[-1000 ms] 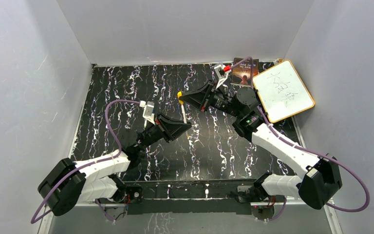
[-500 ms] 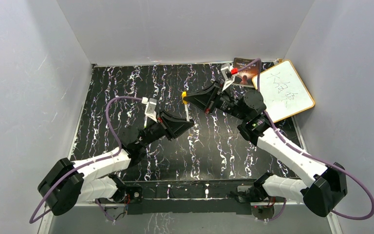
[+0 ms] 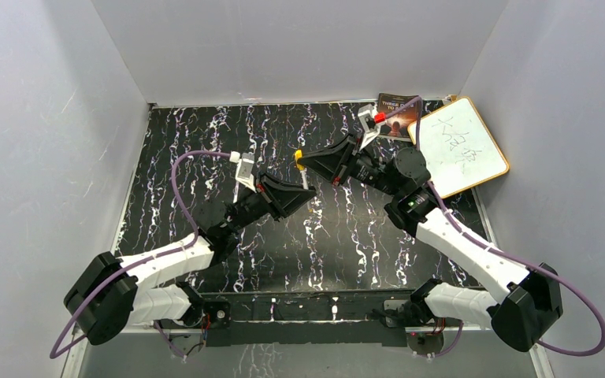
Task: Insert the pens into the pen caps
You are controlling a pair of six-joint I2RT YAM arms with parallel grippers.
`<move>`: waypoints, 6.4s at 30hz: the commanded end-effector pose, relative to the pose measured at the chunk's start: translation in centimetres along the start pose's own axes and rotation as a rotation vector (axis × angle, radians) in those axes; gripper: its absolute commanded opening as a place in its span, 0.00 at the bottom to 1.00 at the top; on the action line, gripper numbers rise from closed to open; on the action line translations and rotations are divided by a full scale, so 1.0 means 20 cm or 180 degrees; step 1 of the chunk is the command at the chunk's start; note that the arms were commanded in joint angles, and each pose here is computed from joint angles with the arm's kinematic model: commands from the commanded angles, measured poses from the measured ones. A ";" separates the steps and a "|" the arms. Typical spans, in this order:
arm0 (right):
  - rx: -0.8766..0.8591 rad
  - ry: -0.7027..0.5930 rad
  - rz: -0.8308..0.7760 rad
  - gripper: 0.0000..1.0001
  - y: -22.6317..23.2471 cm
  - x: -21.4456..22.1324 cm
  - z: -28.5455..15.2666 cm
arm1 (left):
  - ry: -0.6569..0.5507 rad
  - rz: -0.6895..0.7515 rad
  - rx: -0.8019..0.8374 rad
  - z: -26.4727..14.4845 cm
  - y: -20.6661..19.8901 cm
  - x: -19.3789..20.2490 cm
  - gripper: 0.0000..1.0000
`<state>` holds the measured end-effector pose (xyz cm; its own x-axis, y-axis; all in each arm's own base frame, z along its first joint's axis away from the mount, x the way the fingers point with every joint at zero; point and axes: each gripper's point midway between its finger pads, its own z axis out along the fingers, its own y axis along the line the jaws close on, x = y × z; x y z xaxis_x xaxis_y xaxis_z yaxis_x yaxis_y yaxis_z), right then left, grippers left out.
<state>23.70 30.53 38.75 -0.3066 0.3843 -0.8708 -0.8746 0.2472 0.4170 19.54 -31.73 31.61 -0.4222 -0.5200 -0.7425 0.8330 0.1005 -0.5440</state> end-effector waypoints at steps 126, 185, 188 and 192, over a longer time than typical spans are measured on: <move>0.0049 -0.0580 -0.0556 0.00 0.06 -0.22 -0.06 | 0.0012 0.0482 0.0010 0.02 -0.07 -0.13 0.48; 0.0013 -0.0316 -0.0907 0.00 0.11 -0.26 -0.04 | 0.0616 0.1977 0.0028 0.09 0.05 -0.09 0.00; 0.0005 -0.0282 -0.0931 0.00 0.10 -0.24 -0.04 | 0.0615 0.1967 -0.0003 0.09 0.06 -0.09 0.00; 0.0019 -0.0269 -0.0969 0.00 0.10 -0.24 -0.05 | 0.0629 0.1991 -0.0067 0.09 0.08 -0.09 0.17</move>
<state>23.91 28.65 41.04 -0.0606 0.3402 -0.9384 -0.9042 0.3796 0.1960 22.08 -32.45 30.51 0.0010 -0.1593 -0.9872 0.9395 0.3383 -0.0536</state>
